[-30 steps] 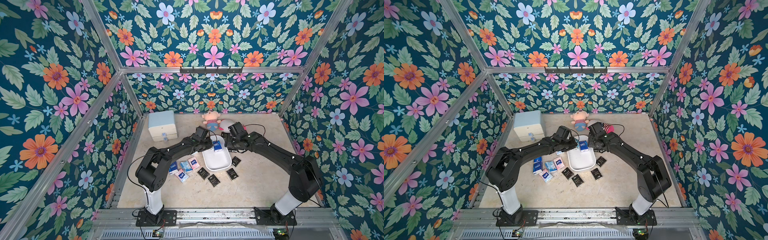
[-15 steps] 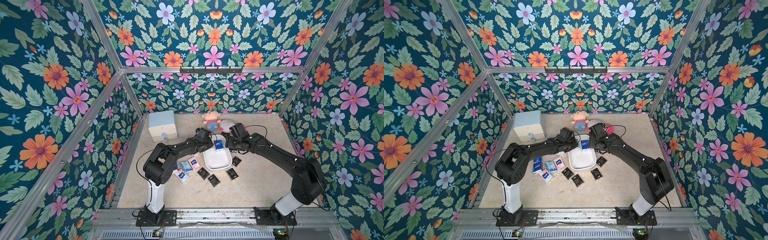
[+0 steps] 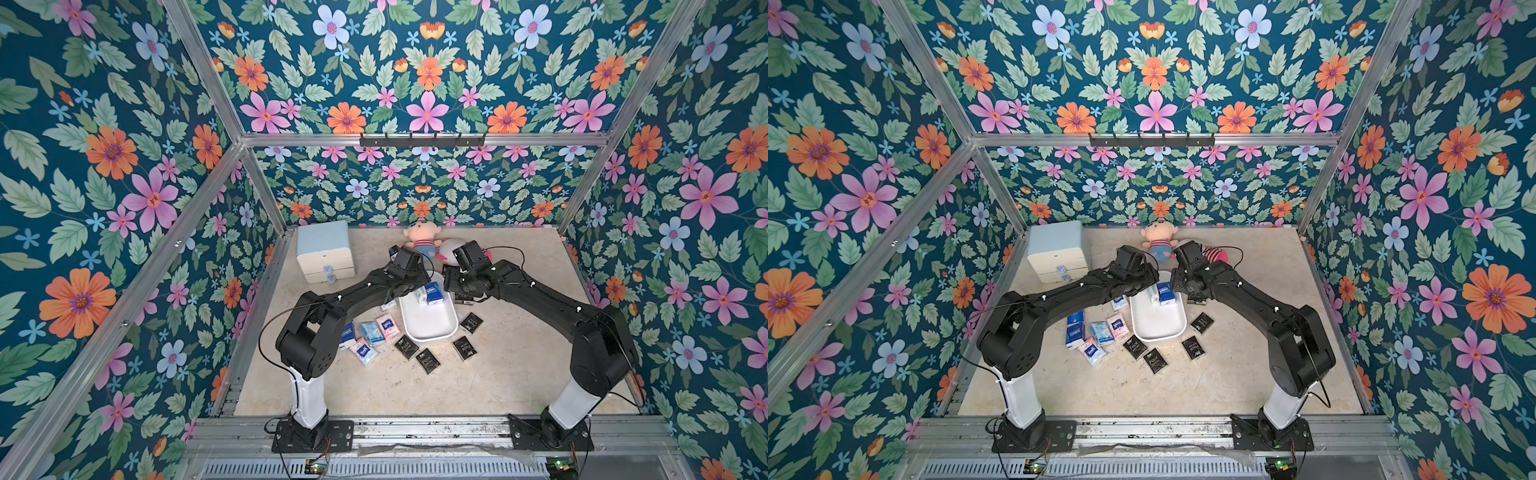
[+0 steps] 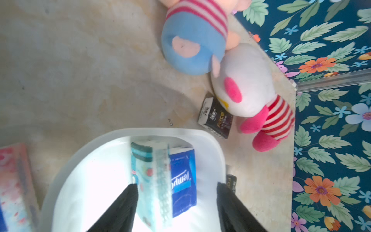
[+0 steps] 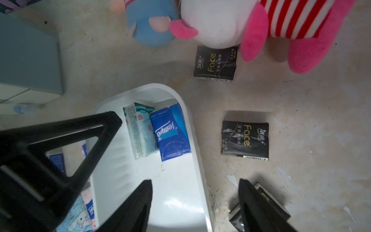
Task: Put the pocket tissues into the storage box
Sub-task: Place the pocket tissues in the storage box, then adjust the pocket tissues in the storage box.
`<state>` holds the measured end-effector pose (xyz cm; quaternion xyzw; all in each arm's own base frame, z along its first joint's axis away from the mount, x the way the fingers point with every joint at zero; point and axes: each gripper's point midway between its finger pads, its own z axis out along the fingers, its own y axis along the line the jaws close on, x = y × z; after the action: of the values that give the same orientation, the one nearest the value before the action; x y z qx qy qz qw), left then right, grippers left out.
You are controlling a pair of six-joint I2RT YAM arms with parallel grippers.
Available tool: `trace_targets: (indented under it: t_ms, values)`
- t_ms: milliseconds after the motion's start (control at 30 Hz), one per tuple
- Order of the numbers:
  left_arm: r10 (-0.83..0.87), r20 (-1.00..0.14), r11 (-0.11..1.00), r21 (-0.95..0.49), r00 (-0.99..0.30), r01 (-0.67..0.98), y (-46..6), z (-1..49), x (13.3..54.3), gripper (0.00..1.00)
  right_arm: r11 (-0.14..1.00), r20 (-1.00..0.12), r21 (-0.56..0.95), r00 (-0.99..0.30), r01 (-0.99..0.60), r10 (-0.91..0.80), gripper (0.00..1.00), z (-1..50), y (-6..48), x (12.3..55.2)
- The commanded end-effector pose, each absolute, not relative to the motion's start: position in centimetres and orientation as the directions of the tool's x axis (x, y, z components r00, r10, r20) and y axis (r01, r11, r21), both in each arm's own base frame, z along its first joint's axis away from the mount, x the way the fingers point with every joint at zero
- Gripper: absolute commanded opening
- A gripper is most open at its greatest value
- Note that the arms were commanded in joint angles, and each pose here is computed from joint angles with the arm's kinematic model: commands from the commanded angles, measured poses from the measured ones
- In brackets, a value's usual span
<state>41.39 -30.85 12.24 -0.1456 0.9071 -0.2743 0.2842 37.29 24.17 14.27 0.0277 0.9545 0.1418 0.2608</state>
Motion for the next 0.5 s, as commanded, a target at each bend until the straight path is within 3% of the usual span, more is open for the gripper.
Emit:
trace_targets:
  t_ms: [0, 233, 467]
  values:
    - [-0.385, -0.489, 0.844, -0.531, -0.783, -0.083, -29.8, 14.0, 41.3, 0.68, 0.938, -0.487, 0.339, -0.867, -0.076, 0.105, 0.71, 14.9, 26.0, 37.4]
    - [-0.379, -0.579, 0.891, -0.44, -0.722, -0.114, -24.1, 16.6, 40.4, 0.76, 0.895, -0.471, 0.411, -0.881, -0.172, 0.048, 0.64, 14.7, 30.5, 37.9]
    - [-0.439, -0.516, 0.878, -0.421, -0.736, -0.228, -16.1, 13.4, 38.7, 0.77, 0.871, -0.458, 0.434, -0.889, -0.23, -0.007, 0.64, 13.4, 34.0, 39.8]
